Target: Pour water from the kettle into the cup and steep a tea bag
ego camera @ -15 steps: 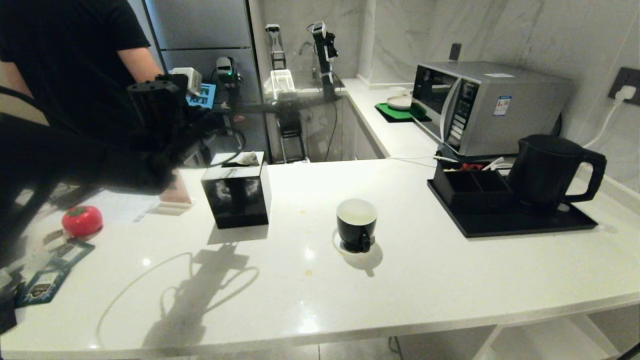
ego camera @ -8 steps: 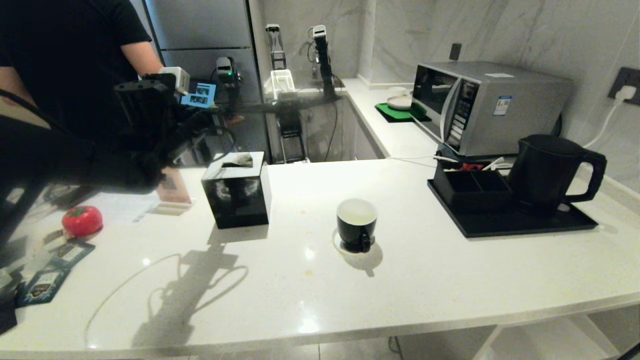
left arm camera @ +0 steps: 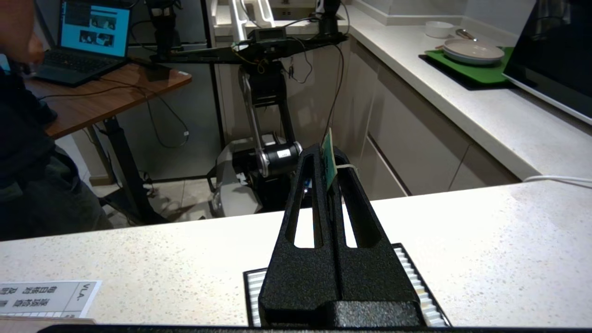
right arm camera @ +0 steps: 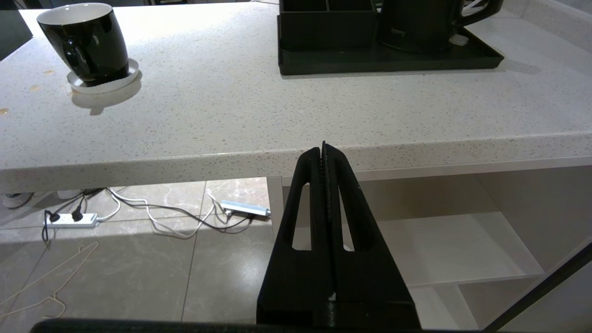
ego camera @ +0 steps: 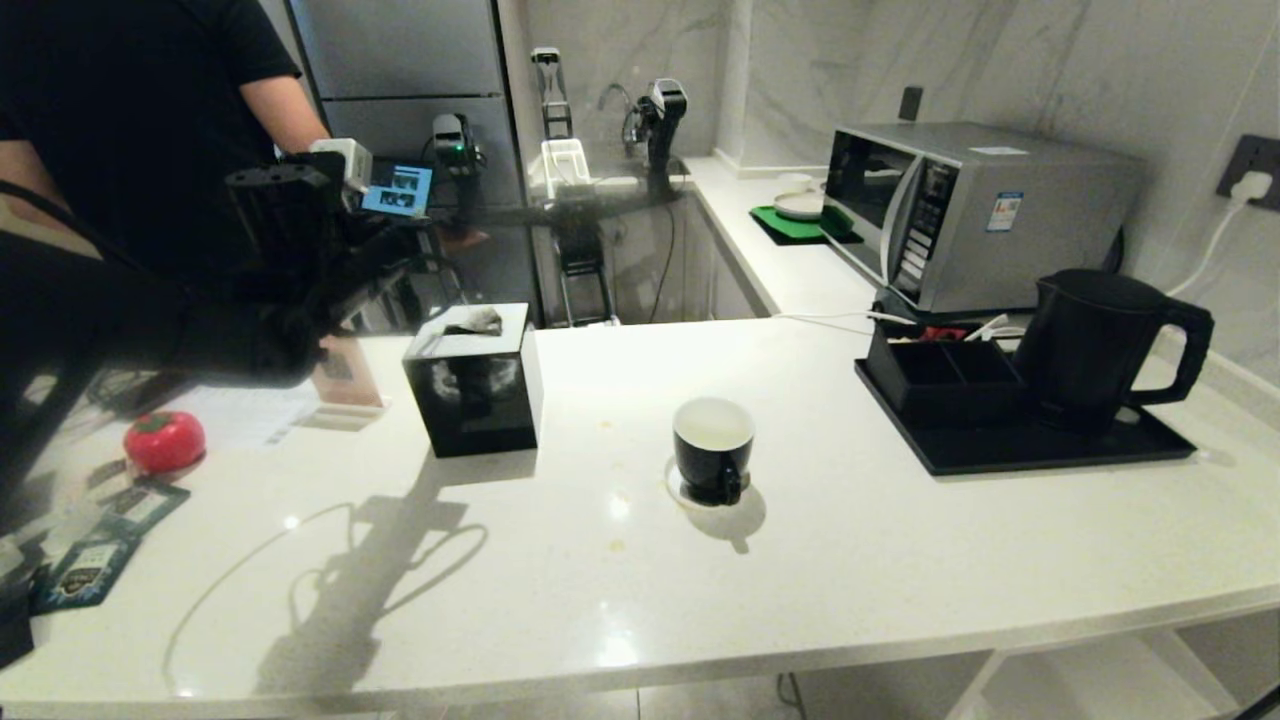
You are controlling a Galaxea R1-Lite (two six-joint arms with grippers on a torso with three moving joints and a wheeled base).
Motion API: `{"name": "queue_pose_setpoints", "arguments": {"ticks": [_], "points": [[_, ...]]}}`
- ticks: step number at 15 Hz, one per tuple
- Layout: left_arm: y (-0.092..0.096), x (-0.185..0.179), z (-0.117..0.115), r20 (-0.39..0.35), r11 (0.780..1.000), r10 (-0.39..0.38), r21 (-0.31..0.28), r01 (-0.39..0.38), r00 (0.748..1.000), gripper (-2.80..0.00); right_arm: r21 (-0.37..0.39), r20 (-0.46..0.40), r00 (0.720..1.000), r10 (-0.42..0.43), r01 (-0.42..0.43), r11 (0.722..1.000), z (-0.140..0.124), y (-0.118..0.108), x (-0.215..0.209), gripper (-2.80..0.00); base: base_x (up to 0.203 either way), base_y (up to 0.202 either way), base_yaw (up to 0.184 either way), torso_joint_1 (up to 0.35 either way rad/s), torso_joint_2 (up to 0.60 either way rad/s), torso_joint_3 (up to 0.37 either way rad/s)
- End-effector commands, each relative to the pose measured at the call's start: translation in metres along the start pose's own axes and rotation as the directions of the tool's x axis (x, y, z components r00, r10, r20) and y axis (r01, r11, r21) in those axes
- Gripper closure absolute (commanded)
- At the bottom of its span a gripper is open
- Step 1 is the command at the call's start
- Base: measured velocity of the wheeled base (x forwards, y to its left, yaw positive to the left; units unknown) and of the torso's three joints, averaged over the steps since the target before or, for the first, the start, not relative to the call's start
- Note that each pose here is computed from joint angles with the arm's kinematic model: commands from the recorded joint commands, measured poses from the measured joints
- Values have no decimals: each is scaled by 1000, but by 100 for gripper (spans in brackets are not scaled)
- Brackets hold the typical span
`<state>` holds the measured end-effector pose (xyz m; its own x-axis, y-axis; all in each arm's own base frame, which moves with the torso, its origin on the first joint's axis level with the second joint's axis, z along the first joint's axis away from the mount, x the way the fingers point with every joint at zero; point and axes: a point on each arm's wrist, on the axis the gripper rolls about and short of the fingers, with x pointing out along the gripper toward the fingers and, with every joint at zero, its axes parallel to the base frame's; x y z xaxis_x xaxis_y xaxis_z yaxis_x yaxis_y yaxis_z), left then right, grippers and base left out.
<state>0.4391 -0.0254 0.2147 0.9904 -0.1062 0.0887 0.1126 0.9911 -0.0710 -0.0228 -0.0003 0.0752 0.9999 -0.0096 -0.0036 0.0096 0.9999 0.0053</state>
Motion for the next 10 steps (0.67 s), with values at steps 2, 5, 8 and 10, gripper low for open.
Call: {"name": "queue_pose_setpoints", "arguments": {"ticks": [2,5,8,10], "points": [[1,7,-1,17,1000,-1,0,1,1000,0,1,1,1000,0,0,1000,0,0,0,0,0,0,0,0,0,0],[1,16,5,55,1000,-3,4,3,999,0,1,1,1000,0,0,1000,0,0,0,0,0,0,0,0,0,0],[2,19,4,60,1000,-2,4,2,998,0,1,1,1000,0,0,1000,0,0,0,0,0,0,0,0,0,0],[2,20,1,54,1000,-3,4,3,999,0,1,1,1000,-1,1,1000,0,0,0,0,0,0,0,0,0,0]]}}
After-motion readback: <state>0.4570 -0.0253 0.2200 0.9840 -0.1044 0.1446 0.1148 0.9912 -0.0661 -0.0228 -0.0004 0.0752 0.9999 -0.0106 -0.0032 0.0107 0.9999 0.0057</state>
